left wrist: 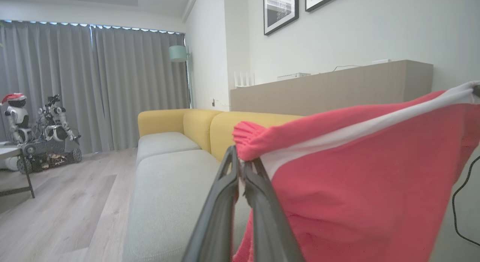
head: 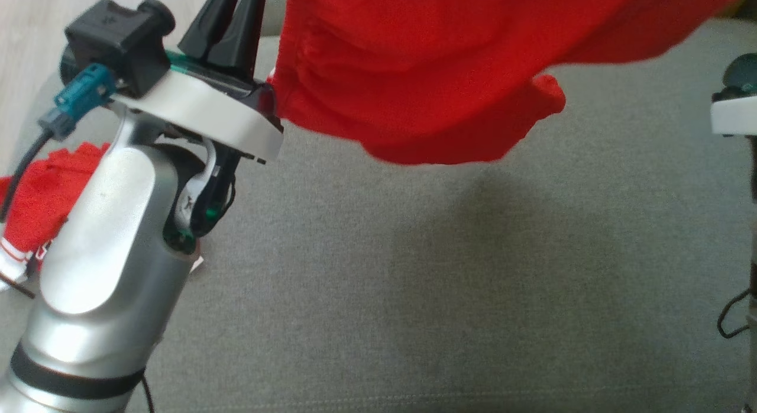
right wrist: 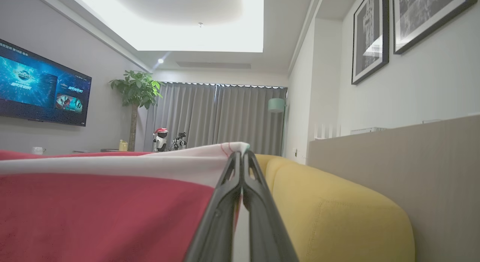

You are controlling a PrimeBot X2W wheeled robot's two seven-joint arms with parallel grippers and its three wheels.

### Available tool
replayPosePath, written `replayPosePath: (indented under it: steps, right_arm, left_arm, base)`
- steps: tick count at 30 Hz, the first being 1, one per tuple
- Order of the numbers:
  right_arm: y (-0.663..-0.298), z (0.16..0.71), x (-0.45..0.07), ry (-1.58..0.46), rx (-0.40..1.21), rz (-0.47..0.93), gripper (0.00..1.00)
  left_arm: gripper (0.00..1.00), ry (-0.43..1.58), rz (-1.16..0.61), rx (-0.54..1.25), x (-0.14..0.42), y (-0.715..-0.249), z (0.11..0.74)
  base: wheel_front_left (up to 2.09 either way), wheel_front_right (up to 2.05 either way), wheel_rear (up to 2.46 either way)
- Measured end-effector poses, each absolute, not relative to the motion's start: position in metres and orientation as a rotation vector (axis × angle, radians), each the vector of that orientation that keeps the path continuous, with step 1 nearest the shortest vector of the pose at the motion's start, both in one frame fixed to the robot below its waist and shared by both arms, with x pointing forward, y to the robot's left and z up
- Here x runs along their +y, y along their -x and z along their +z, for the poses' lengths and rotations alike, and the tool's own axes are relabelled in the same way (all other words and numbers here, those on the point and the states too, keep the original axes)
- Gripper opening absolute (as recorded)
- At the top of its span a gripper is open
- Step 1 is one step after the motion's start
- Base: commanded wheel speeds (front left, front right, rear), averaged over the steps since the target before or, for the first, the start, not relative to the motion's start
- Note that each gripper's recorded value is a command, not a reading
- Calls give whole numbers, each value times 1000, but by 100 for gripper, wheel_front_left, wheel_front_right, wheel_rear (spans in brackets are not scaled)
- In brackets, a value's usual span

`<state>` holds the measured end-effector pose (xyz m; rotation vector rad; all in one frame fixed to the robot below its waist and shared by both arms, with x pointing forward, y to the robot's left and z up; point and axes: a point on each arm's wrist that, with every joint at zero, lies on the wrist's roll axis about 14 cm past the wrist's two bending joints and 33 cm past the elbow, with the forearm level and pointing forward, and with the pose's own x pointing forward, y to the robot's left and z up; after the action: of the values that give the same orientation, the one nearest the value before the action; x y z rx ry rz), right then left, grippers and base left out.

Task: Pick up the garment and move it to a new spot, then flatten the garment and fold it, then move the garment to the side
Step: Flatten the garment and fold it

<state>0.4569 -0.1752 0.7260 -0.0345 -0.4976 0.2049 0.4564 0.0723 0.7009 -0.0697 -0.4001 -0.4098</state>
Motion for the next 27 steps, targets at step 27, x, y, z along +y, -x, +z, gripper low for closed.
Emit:
replayPosePath:
  steps: [27]
  right_arm:
    - [-598,755,-150,-47,-434,259,0]
  left_arm:
    - [0,92,-399,-438,64,-586,728]
  base:
    - [0,0,0]
